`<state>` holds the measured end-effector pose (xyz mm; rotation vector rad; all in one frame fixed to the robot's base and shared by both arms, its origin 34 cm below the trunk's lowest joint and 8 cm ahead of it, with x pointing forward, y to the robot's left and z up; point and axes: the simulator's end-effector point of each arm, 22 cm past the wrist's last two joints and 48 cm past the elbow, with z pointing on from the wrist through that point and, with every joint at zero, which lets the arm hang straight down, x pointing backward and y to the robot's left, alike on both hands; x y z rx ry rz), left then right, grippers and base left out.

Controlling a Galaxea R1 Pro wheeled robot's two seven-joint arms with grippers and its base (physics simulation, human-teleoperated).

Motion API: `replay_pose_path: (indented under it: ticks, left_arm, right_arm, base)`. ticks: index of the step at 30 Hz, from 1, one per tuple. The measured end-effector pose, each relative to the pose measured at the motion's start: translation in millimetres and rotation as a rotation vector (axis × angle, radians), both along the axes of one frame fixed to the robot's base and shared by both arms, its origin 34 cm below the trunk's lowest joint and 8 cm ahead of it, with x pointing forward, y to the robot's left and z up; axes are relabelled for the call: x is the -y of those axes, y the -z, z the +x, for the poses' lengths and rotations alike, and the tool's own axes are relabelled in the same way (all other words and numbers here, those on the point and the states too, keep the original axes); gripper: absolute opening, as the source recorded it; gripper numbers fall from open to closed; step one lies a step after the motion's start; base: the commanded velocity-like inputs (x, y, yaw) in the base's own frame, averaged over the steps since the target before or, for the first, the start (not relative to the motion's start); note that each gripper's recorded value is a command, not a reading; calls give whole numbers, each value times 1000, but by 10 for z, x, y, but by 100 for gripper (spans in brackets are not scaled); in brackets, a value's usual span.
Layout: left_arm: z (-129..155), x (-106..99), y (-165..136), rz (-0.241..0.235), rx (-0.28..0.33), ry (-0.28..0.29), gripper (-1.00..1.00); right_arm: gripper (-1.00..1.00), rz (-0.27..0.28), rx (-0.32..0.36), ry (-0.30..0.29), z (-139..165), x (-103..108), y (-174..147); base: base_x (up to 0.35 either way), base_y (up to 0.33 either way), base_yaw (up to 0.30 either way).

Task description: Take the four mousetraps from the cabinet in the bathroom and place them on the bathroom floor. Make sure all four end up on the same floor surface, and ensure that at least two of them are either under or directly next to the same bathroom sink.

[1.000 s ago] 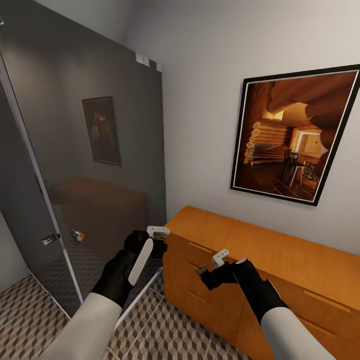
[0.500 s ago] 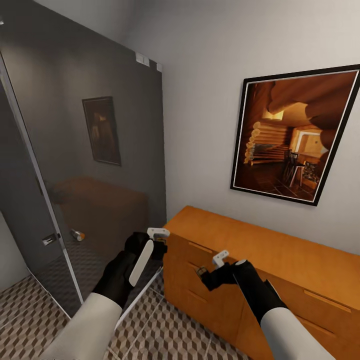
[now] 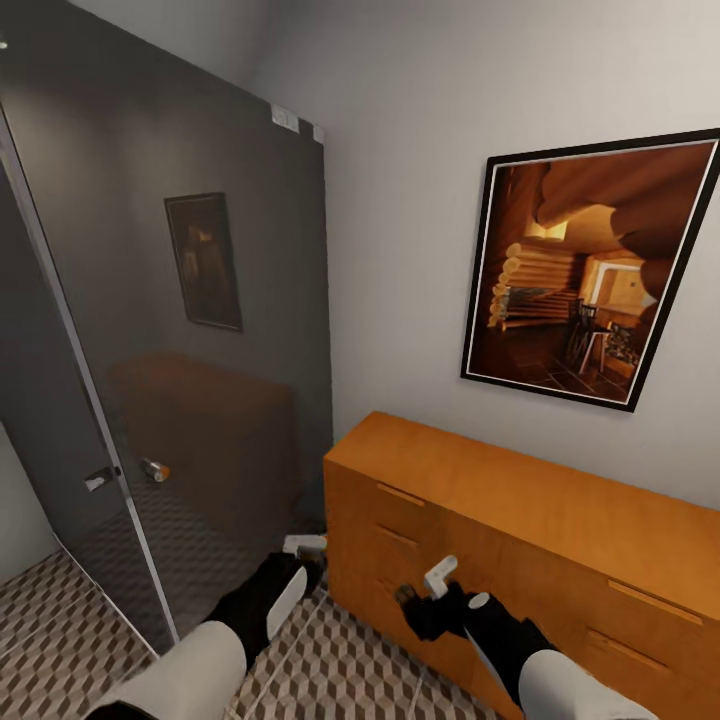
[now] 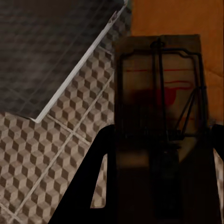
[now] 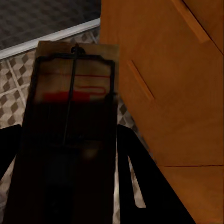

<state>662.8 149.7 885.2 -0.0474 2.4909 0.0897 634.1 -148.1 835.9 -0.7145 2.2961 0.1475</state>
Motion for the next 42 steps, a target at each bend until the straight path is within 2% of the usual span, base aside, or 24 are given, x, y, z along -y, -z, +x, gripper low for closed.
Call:
replay_pose_path:
  ticks: [2, 3, 6, 8, 10, 13, 15, 18, 22, 25, 29, 42]
  left_arm:
    - [-204, -143, 378, 12, 6, -40, -100]
    - [-257, -175, 457, 16, 10, -47, -100]
    - [-519, -418, 790, 22, 28, -78, -100]
    - [-689, -770, 987, 5, 36, -104, -100]
    - [-936, -1136, 1206, -38, 25, -127, -100]
    - [-1244, -1552, 1402, -85, 21, -172, -100]
    - [-1429, -1756, 1486, -88, 38, -203, -100]
    - [-1729, -2002, 1576, -63, 95, -234, -100]
    - [-2024, -2184, 1597, -17, 178, -240, -100]
    - [-2160, -2267, 1582, 11, 220, -241, -100]
    - [-2241, -2336, 1577, 38, 233, -262, -100]
    - [-2297, -2377, 1591, 53, 228, -274, -100]
  right_arm:
    - [-100, 38, -2, 19, -125, -26, 137]
    - [-100, 48, -6, 33, -161, -16, 178]
    - [-100, 76, -29, 142, -314, 116, 368]
    - [-100, 83, -18, 230, -368, 254, 448]
    - [-100, 79, -8, 284, -501, 409, 566]
    - [-100, 70, 1, 325, -691, 609, 706]
    - [-100, 65, 20, 354, -786, 727, 763]
    - [-100, 35, 87, 451, -958, 1026, 830]
    - [-100, 7, 183, 534, -1143, 1271, 826]
    - [-100, 11, 233, 552, -1202, 1328, 789]
    - [-100, 10, 241, 553, -1256, 1341, 799]
    - [-100, 10, 234, 555, -1305, 1327, 827]
  base:
    - [0, 0, 0]
    - [0, 0, 0]
    - [0, 0, 0]
    - [0, 0, 0]
    - [0, 0, 0]
    - [0, 0, 0]
    - [0, 0, 0]
    - [0, 0, 0]
    - [0, 0, 0]
    - [0, 0, 0]
    - [0, 0, 0]
    - [0, 0, 36]
